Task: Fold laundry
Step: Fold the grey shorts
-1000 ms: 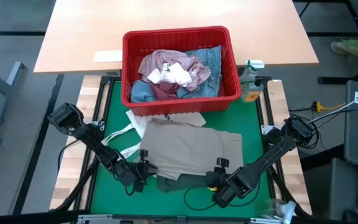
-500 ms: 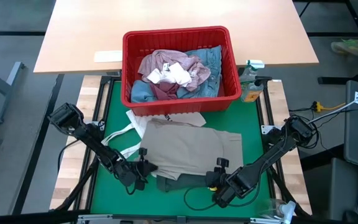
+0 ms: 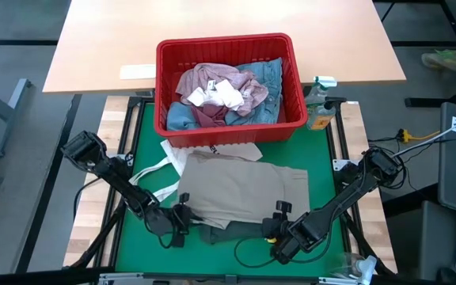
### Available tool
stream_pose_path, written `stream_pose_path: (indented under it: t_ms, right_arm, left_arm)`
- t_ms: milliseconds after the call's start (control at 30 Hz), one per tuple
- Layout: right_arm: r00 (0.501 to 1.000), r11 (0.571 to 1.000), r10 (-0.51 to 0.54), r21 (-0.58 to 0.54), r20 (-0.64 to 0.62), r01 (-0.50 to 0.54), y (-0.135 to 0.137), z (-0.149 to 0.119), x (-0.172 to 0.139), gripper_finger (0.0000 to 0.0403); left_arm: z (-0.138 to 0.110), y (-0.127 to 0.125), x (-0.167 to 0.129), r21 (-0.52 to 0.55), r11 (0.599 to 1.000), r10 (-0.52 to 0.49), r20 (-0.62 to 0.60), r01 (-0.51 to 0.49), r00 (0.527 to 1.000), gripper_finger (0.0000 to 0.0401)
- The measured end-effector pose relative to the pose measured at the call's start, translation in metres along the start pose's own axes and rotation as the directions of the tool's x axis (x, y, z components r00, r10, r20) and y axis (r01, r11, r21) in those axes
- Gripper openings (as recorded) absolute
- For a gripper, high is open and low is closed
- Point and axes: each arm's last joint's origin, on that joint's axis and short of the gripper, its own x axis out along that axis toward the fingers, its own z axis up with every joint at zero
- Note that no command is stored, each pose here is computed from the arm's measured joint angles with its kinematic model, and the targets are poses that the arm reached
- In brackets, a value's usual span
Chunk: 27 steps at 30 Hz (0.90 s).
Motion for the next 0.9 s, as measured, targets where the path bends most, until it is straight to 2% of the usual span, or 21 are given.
stream_pose_path:
  t_ms: [167,400,500,900]
  right_arm:
    - [0.999,1.000,-0.012,-0.015,-0.051,0.011,-0.003,-0.004,0.000,0.0163]
    - [0.997,0.999,-0.037,-0.023,-0.074,0.036,-0.004,-0.006,0.002,0.0163]
    - [0.995,1.000,-0.018,-0.023,-0.102,0.016,-0.004,-0.007,0.002,0.0163]
    - [0.990,1.000,-0.007,-0.026,-0.141,0.003,-0.008,-0.008,-0.007,0.0163]
  left_arm:
    - [0.012,-0.002,-0.005,-0.041,0.999,-0.025,0.066,0.028,0.998,0.0049]
    - [0.037,0.000,-0.023,0.043,0.998,-0.047,0.152,0.041,0.987,0.0028]
    - [0.045,0.002,-0.030,0.047,0.999,-0.026,0.191,0.017,0.981,0.0019]
    - [0.048,0.011,-0.027,0.046,0.998,0.040,0.191,-0.050,0.981,0.0009]
